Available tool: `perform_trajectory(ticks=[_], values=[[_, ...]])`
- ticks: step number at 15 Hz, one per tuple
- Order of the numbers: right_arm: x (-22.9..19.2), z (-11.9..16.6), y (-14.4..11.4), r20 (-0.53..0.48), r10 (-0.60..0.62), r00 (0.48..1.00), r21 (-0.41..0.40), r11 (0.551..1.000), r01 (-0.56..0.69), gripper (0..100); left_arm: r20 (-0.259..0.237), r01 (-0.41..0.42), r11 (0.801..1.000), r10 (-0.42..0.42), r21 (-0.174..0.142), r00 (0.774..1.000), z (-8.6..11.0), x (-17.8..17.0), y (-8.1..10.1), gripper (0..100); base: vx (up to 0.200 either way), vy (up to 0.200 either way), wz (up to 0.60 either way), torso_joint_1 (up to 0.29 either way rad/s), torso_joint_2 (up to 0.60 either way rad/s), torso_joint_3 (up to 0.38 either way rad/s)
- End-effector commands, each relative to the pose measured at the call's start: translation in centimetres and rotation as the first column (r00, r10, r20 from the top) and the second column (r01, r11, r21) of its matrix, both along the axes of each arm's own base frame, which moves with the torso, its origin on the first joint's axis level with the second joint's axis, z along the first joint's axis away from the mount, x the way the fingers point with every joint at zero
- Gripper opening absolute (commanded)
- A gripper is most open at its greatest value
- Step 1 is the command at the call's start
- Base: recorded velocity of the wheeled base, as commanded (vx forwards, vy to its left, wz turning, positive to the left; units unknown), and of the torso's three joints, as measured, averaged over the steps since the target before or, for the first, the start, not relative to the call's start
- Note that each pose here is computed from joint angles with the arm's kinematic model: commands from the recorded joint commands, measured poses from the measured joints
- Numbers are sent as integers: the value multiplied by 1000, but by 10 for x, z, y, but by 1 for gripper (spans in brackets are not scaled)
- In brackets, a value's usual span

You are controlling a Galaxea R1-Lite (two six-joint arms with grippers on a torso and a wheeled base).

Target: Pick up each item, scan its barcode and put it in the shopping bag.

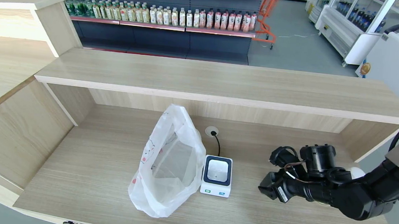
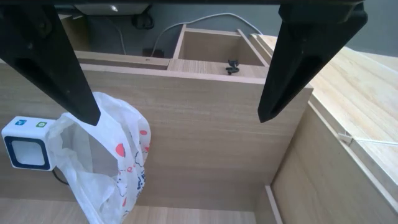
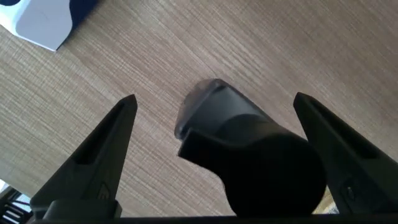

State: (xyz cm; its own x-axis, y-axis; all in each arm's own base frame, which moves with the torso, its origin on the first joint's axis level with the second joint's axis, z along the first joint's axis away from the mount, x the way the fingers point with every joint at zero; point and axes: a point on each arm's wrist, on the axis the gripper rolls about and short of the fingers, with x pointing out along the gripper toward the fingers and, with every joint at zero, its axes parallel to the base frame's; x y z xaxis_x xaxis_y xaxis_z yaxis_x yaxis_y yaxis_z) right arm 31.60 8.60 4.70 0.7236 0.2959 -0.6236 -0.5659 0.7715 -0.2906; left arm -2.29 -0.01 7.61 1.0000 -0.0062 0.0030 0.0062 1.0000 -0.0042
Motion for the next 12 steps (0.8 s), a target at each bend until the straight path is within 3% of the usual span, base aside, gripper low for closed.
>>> perform_trajectory(ticks=[1,5,8,9,12], values=[[5,-9,3,-12,15,1000,-17,1000,-15,100,0,0,1000,0,0,1000,0,0,0,100,0,0,0,0,0,0],[13,-7,9,19,30,999,-12,999,-30,100,0,0,1000,0,0,1000,0,0,0,100,0,0,0,0,0,0],[16,-2,15,37,74,997,38,996,-75,100,0,0,1000,0,0,1000,0,0,0,100,0,0,0,0,0,0],[16,-1,15,42,81,996,48,995,-83,0,0,0,1000,0,0,1000,0,0,0,100,0,0,0,0,0,0],[14,-4,15,32,84,996,42,996,-85,0,0,0,1000,0,0,1000,0,0,0,100,0,0,0,0,0,0]])
